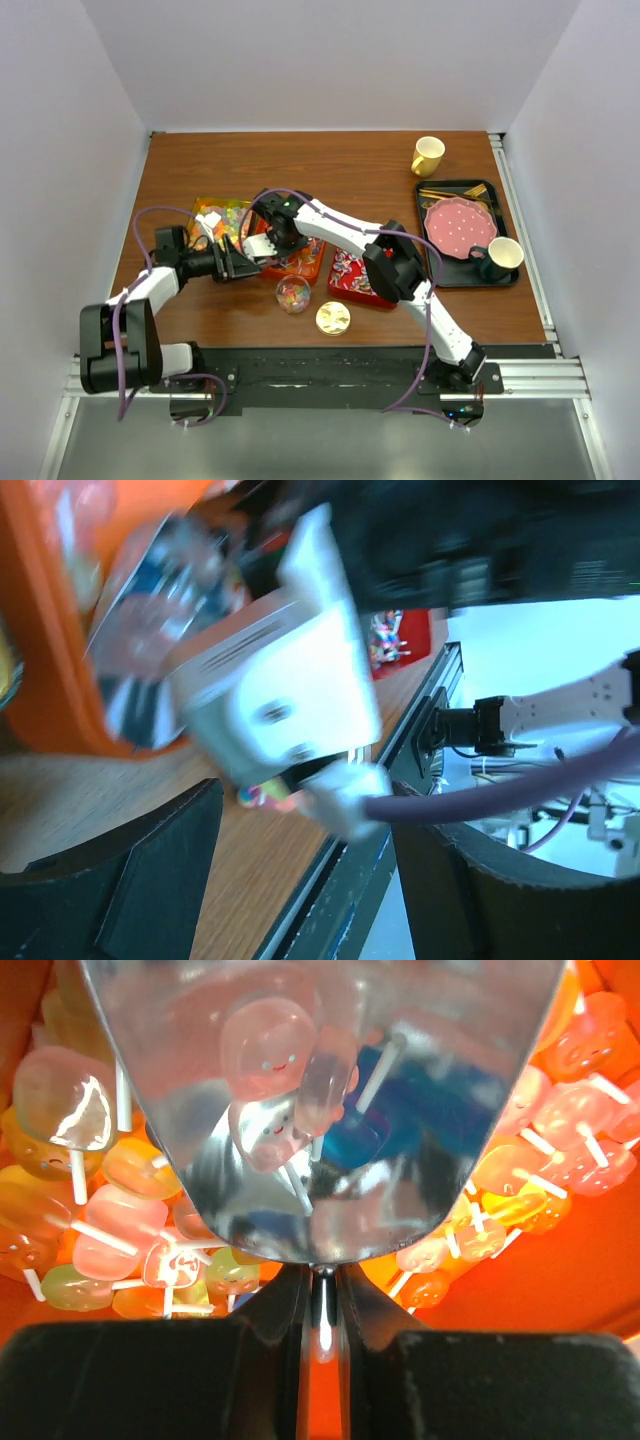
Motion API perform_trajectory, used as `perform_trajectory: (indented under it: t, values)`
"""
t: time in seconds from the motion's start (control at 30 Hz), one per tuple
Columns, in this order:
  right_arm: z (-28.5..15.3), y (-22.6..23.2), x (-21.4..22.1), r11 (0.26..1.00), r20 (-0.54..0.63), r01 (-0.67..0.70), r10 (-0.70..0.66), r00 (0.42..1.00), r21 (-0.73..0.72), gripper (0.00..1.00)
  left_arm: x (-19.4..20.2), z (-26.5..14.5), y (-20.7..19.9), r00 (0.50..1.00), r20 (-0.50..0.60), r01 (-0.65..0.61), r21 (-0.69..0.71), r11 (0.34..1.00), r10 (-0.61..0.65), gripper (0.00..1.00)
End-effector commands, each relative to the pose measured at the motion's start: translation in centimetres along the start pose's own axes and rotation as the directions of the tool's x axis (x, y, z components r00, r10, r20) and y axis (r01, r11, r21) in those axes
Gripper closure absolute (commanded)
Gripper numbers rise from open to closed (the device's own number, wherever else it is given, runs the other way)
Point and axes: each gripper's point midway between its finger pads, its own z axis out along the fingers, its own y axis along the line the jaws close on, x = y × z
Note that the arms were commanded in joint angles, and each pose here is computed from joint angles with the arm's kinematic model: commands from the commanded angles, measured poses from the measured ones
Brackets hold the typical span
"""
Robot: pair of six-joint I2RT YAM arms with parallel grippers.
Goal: Pack the candies
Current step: Scoop the fake candies from the storage box, then place the fake candies in the packing bottle.
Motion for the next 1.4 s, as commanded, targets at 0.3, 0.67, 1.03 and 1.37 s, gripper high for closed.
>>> perform_trajectory:
  t: [0.3,0.67,1.03,1.37]
  values:
    - [-8.4,-3.0,3.1,0.993,0.089,-0.059,0.050,0.995,0.100,1.00,-6.0,-3.7,-10.8,0.910,0.074,-0.414,0.226,0.882,0.409,0.27]
    - [-13.1,-0.6,7.4,0.989,0.053,-0.062,0.055,0.997,0.133,1.00,-9.5,-5.7,-13.4,0.855,0.135,-0.517,0.286,0.807,0.500,0.28]
    - [-16.7,4.7,9.6,0.994,-0.198,0.058,-0.040,0.979,0.090,1.00,-16.5,-5.6,-2.7,0.882,0.344,-0.208,-0.327,0.922,0.321,0.28]
    - [-17.5,8.0,10.5,0.982,-0.471,0.187,-0.172,0.865,-0.014,1.00,-15.0,-6.9,0.5,0.853,0.424,-0.083,-0.466,0.881,0.305,0.30]
